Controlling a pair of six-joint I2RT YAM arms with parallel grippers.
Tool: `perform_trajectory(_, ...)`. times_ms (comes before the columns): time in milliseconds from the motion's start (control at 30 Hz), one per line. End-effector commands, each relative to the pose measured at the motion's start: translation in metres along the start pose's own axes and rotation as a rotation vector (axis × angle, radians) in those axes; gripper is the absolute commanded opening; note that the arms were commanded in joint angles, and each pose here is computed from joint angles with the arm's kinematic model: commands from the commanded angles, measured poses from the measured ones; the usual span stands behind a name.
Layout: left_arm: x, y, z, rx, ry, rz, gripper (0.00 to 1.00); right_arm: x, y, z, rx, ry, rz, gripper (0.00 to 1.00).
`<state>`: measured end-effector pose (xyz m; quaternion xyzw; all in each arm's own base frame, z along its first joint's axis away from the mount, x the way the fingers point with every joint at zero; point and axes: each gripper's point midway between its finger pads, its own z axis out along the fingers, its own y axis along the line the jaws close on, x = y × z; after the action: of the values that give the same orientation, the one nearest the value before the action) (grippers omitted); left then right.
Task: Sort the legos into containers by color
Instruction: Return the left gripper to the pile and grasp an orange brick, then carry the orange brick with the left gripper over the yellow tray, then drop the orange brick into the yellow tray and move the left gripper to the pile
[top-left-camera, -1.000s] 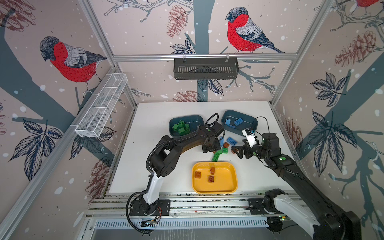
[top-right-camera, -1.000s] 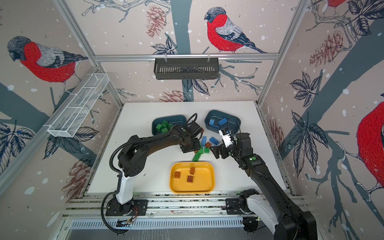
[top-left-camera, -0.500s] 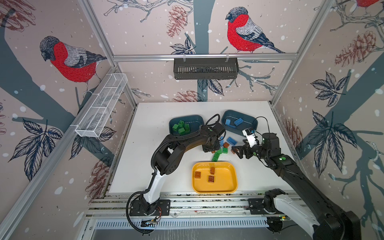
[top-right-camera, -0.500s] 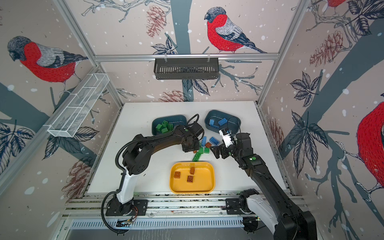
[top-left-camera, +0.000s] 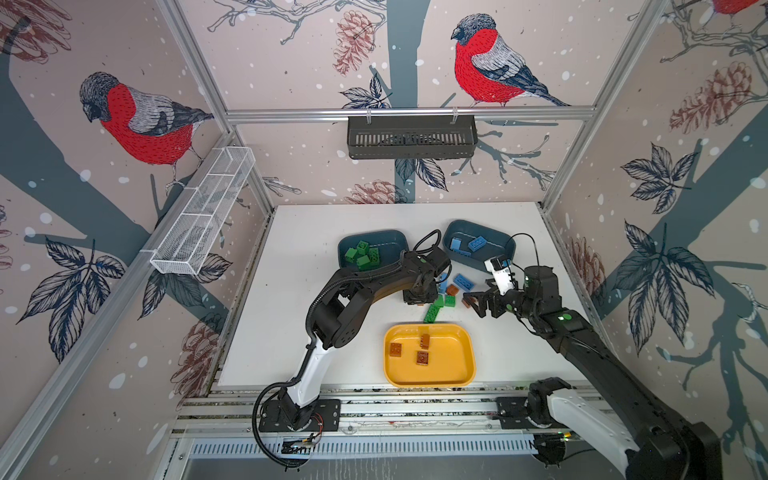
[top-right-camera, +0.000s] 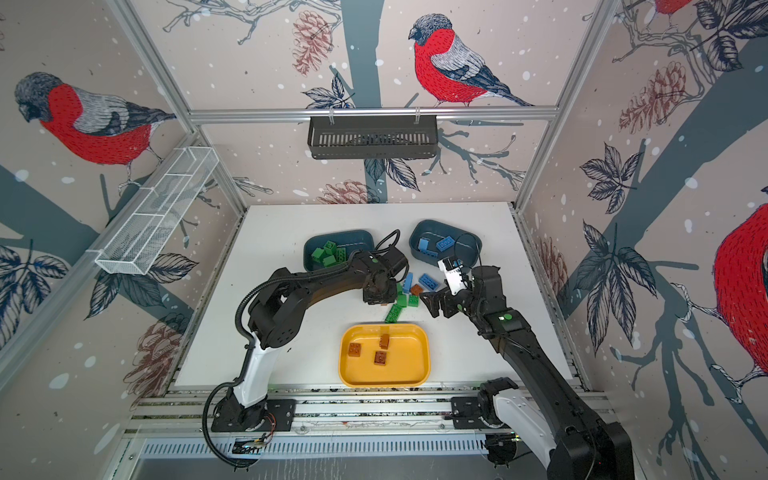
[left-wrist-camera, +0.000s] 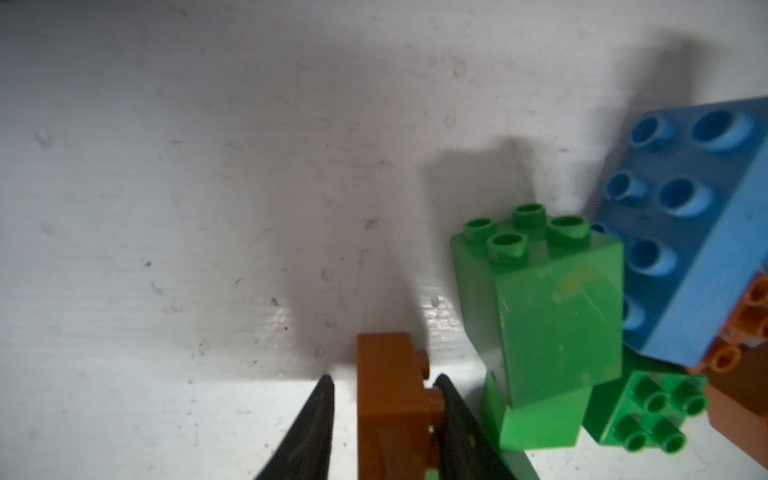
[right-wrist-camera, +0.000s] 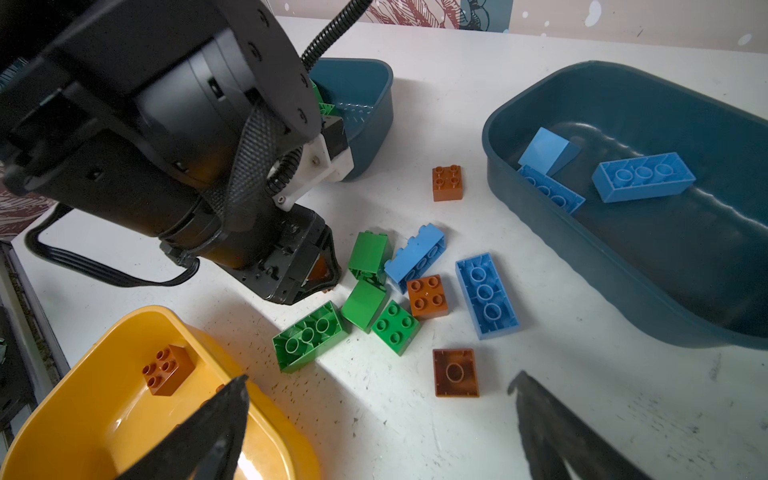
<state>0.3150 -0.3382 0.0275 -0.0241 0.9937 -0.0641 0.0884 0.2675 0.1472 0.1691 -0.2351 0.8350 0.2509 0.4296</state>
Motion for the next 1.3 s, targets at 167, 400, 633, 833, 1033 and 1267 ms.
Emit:
perform_trajectory(167,-0.005,0.000,-0.009,0.009,-0.019,0.014,0.24,-0.002,0.001,-0.002,-0.003,-0.014,-0.003,0.99)
perform_trajectory(400,-0.004,0.011,-0.039,-0.009,-0.023,0.082,0.24,-0.002,0.019,-0.002,-0.095,-0.014,-0.013,0.99)
perform_trajectory(633,0.023,0.041,-0.093,-0.022,0.024,0.176,0.24,-0.003,0.049,-0.004,-0.206,-0.035,-0.058,0.99)
perform_trajectory(833,0.070,0.048,-0.121,0.094,0.140,0.233,0.24,-0.003,0.062,0.001,-0.246,-0.056,-0.078,1.00)
perform_trajectory(1033,0.115,0.052,-0.117,0.143,0.234,0.277,0.24,-0.003,0.066,0.008,-0.266,-0.041,-0.098,0.99)
perform_trajectory(1267,0.120,0.042,-0.100,0.161,0.229,0.264,0.28,0.000,0.066,0.013,-0.258,-0.027,-0.105,0.99)
